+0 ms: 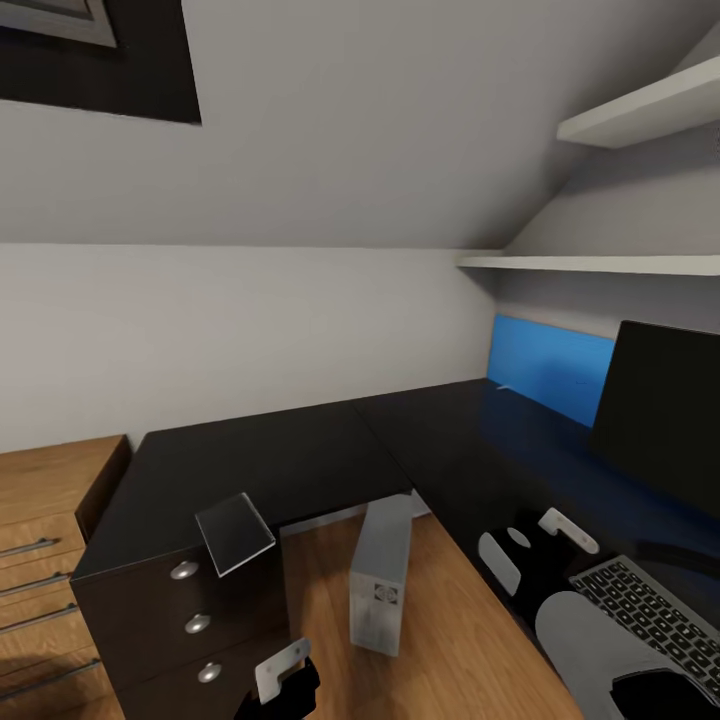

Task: In the bedroom, organize the workspace by keeping the computer under the desk, ensuring the monitor is on the desk, placing the keyboard on the desk next to the monitor, placing the mouse on the desk next to the keyboard, moving the folder from the swivel chair onto the desk next to the mouse, stacking the notebook on top of the folder with the pen on top of the notebook, and positioning the swivel chair next to the desk.

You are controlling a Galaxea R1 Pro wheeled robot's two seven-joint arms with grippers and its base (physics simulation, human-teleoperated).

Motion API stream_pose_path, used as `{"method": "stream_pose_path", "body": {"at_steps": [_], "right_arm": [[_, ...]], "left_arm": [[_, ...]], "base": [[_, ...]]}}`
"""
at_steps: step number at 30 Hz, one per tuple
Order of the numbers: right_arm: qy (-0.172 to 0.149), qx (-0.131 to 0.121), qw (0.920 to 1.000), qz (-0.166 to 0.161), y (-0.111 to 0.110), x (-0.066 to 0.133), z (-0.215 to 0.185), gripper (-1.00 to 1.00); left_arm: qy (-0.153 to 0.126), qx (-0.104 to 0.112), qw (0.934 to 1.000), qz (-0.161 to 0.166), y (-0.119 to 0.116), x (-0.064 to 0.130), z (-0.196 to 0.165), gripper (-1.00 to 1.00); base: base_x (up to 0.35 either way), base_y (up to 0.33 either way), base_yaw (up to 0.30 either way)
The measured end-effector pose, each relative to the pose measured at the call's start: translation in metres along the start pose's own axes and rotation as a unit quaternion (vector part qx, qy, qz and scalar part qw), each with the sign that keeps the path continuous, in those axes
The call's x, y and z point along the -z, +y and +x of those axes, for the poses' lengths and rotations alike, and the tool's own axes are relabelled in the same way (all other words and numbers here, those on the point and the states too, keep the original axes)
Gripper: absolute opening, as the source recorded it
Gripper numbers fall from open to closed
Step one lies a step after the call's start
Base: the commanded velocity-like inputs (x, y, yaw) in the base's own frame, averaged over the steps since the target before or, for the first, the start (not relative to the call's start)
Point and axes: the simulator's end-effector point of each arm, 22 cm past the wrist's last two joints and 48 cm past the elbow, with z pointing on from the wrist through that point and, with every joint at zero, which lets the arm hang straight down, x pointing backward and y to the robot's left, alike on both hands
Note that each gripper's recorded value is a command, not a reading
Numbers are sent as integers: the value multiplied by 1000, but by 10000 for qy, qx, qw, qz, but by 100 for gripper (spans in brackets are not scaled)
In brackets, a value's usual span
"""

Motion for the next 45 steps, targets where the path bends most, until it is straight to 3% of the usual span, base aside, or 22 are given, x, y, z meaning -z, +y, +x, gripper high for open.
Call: {"method": "stream_pose_path", "body": {"at_steps": [15, 16, 37, 41, 45], "right_arm": [[4, 3, 10000, -13, 1, 1, 0, -100], [3, 6, 10000, -15, 1, 1, 0, 100], [-13, 15, 10000, -33, 3, 3, 0, 100], [-265, -379, 9987, -196, 17, 9, -25, 100], [-516, -506, 9969, -323, 26, 15, -43, 100]], "left_arm": [[-9, 2, 10000, -2, 0, 0, -1, 100], [-9, 2, 10000, -2, 0, 0, -1, 100], [0, 1, 10000, 0, 0, 0, 0, 100], [5, -15, 10000, -11, 1, 0, 1, 100], [5, -45, 10000, -35, 4, -1, 2, 100]], "base": [[0, 0, -14], [0, 0, 0], [0, 0, 3], [0, 0, 127], [0, 0, 182]]}}
